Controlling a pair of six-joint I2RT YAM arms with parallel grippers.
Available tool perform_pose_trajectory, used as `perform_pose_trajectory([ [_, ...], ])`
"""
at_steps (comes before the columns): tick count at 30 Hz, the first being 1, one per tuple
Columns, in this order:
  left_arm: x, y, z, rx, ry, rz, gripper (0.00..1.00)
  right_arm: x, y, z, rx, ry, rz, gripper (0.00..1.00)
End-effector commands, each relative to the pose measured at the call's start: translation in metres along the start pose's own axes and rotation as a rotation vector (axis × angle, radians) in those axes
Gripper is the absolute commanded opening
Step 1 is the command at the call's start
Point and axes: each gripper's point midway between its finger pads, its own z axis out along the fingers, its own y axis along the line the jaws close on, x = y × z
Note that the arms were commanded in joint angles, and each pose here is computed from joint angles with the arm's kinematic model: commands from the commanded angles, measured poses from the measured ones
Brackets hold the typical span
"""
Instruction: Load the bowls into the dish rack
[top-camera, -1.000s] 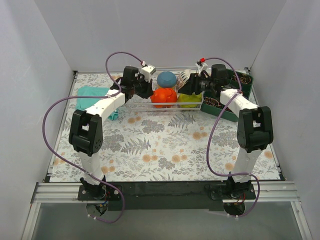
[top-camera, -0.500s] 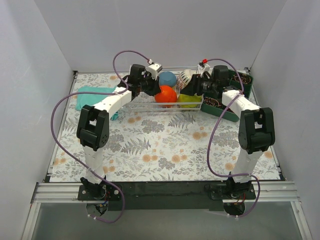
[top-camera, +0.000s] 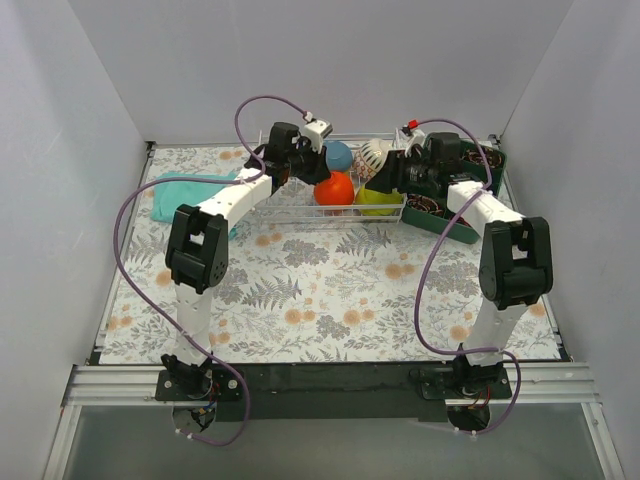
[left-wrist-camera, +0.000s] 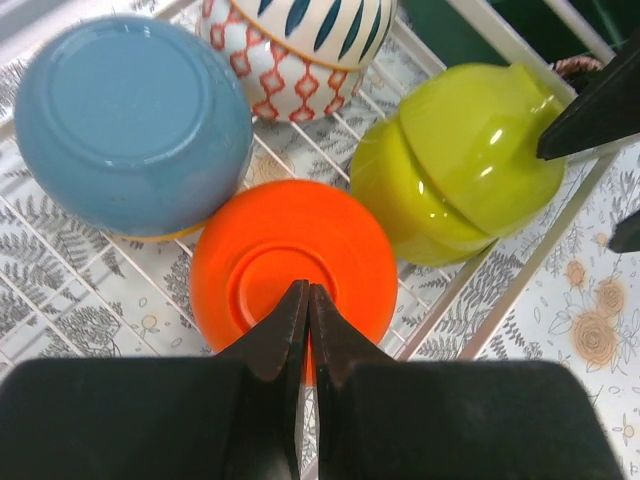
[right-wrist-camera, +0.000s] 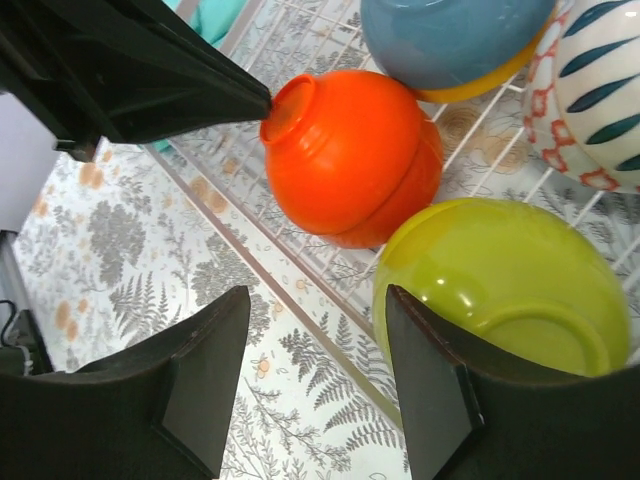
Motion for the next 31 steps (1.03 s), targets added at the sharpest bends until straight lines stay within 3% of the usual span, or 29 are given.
perform_pose_trajectory([
  [1, -0.089, -0.025, -0.050, -0.006, -0.176, 0.073, 0.00, -0.045, 0.001, -0.024, 0.131, -0.080, -0.188, 0.66],
  [2, -0.107, -0.032, -0.067, -0.010, -0.212, 0.095, 0.06, -0.047, -0.004, -0.026, 0.161, -0.082, -0.201, 0.67],
  [3, -0.112, -0.034, -0.075, -0.016, -0.219, 0.107, 0.26, -0.051, -0.005, -0.030, 0.188, -0.088, -0.214, 0.68],
  [6, -0.124, -0.036, -0.107, -0.084, -0.252, 0.147, 0.53, -0.059, -0.013, -0.040, 0.281, -0.102, -0.242, 0.69],
  [7, -0.124, -0.034, -0.113, -0.112, -0.257, 0.147, 0.71, -0.060, -0.019, -0.044, 0.320, -0.104, -0.237, 0.70],
  [8, -0.112, -0.028, -0.114, -0.140, -0.234, 0.153, 0.75, -0.060, -0.019, -0.045, 0.330, -0.105, -0.237, 0.98],
  [10, -0.111, -0.019, -0.131, -0.230, -0.241, 0.168, 0.89, -0.064, -0.019, -0.052, 0.367, -0.118, -0.241, 0.99],
  [12, -0.095, -0.006, -0.142, -0.309, -0.215, 0.182, 0.97, -0.066, -0.022, -0.063, 0.422, -0.125, -0.256, 0.99],
  [15, -0.052, 0.022, -0.151, -0.417, -0.145, 0.221, 0.98, -0.065, -0.032, -0.085, 0.560, -0.143, -0.234, 0.99],
  [16, -0.057, 0.039, -0.171, -0.504, -0.187, 0.221, 0.98, -0.064, -0.034, -0.092, 0.592, -0.145, -0.227, 0.99],
  [20, -0.008, 0.092, -0.208, -0.673, -0.137, 0.125, 0.98, -0.046, -0.031, -0.126, 0.718, -0.092, -0.207, 0.99],
  [25, 0.044, 0.123, -0.230, -0.713, -0.067, 0.009, 0.98, 0.002, -0.040, -0.166, 0.876, -0.003, -0.178, 0.99],
  [31, 0.069, 0.120, -0.215, -0.648, -0.042, -0.046, 0.98, 0.030, -0.033, -0.194, 0.930, 0.009, -0.235, 0.99],
])
